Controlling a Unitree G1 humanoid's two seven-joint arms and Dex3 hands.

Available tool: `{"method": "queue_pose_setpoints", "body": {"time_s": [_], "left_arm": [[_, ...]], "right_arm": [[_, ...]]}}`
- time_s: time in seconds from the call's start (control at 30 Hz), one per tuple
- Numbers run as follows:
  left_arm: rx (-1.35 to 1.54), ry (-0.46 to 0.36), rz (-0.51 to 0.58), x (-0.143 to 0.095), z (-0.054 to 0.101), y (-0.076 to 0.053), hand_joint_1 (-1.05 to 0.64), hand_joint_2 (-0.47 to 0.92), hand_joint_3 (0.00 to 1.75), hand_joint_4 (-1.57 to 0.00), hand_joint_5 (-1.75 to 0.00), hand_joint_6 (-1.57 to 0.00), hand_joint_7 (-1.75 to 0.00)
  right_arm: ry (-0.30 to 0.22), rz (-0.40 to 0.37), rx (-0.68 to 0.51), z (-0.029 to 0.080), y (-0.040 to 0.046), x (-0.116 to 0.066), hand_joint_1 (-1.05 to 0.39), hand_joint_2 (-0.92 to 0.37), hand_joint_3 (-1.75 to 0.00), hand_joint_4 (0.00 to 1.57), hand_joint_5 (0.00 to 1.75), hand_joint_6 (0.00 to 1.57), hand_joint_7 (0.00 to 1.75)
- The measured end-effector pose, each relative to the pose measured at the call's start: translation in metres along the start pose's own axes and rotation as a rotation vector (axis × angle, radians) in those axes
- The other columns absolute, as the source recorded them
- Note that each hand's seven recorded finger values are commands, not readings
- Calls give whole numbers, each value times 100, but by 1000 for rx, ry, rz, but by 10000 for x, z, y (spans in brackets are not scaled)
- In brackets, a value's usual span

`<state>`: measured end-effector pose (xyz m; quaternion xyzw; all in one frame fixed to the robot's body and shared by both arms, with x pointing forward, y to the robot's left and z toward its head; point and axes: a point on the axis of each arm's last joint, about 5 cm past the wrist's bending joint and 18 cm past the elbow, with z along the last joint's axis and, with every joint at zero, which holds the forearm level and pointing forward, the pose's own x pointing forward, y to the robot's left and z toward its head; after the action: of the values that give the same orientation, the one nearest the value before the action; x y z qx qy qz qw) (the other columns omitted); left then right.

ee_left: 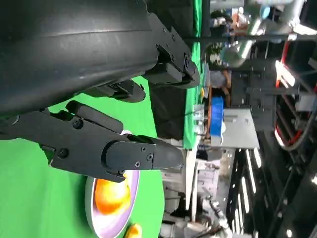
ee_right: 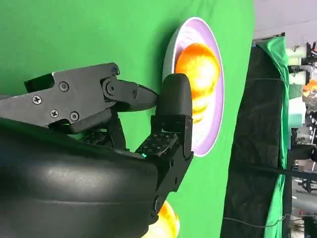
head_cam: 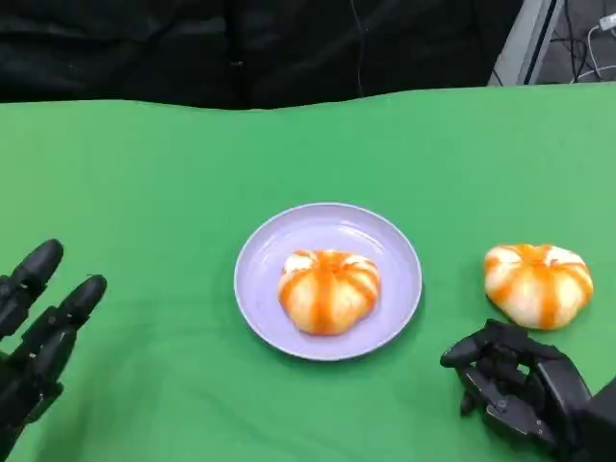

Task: Grasp the bread from the table and place it into the plate.

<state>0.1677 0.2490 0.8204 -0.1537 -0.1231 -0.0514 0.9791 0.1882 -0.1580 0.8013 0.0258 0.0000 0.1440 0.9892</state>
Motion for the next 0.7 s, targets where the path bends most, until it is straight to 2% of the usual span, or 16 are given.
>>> {"method": "queue_pose_setpoints", "body": {"time_s": [0.3, 0.4, 0.47, 0.53, 0.57, 0.63, 0.7], "left_arm": [[-13, 18, 32, -72, -94, -41, -40, 92, 30, -62, -4, -52, -3], [-8, 22, 30, -73, -106, -49, -24, 92, 27, -66, -4, -56, -4], [7, 45, 27, -89, -137, -59, -21, 92, 26, -67, -4, -57, -4], [6, 69, 32, -113, -171, -67, 7, 92, 34, -66, -3, -60, -4], [4, 78, 31, -118, -183, -71, 11, 92, 35, -66, -3, -60, -4], [3, 86, 24, -102, -195, -80, 18, 92, 51, -66, -2, -62, -3], [6, 92, 11, -77, -200, -90, 19, 92, 54, -66, -1, -62, -3]], "right_arm": [[4, 7, 5, 0, -37, -6, -26, -92, -45, 65, 175, 73, 110], [4, 7, 6, 0, -42, -7, -26, -92, -45, 65, 175, 73, 110], [5, 7, 6, 0, -44, -7, -26, -92, -45, 65, 175, 73, 110], [5, 6, 5, 0, -45, -7, -26, -92, -45, 64, 175, 73, 110], [5, 5, 5, 0, -46, -7, -27, -92, -45, 64, 175, 73, 110], [6, 2, 4, 1, -47, -7, -26, -92, -45, 64, 175, 73, 110], [6, 2, 4, 1, -47, -7, -26, -92, -46, 64, 175, 73, 110]]}}
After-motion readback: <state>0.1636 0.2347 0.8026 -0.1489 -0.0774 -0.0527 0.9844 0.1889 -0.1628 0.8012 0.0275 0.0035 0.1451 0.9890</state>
